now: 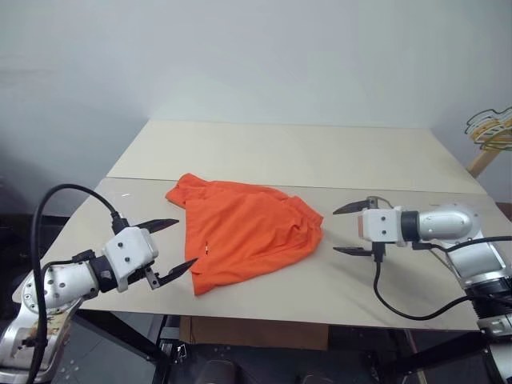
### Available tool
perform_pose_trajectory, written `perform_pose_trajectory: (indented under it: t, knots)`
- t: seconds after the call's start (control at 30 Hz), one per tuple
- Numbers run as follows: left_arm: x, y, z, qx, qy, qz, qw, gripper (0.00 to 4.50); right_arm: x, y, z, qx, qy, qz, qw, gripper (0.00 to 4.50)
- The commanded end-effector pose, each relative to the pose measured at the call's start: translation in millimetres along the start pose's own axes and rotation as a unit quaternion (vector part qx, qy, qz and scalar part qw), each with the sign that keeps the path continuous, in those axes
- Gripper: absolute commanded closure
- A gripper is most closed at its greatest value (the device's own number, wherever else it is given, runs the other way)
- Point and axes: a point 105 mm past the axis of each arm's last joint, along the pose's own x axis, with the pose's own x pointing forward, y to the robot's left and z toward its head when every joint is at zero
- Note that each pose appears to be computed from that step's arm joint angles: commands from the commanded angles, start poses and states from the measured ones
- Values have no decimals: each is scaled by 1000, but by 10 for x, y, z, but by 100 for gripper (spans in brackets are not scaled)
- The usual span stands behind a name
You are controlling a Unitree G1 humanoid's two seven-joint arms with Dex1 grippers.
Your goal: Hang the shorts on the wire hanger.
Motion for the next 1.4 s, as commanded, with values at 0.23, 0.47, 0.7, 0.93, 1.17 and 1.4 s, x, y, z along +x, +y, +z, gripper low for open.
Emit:
perform_pose_trajectory:
  t: [0.23,0.47,0.7,0.93,1.17,1.4]
  knots:
    - [-29,-205,-113,2,36,-64,997,0,57,-164,60,-48,8,-23,999,4]
    - [-60,-232,-127,5,46,-98,994,0,290,-304,-111,-179,77,-40,980,4]
    - [-46,-206,-104,5,39,-102,994,0,555,-430,-44,-347,76,-32,934,4]
    - [-54,-267,-113,-9,33,-97,995,0,850,-365,1,-460,44,-37,886,4]
    - [-43,-298,-139,-15,33,-93,995,0,1141,-398,90,-527,17,-62,847,4]
    - [-61,-310,-160,-15,39,-91,995,0,1292,-448,114,-552,15,-81,830,4]
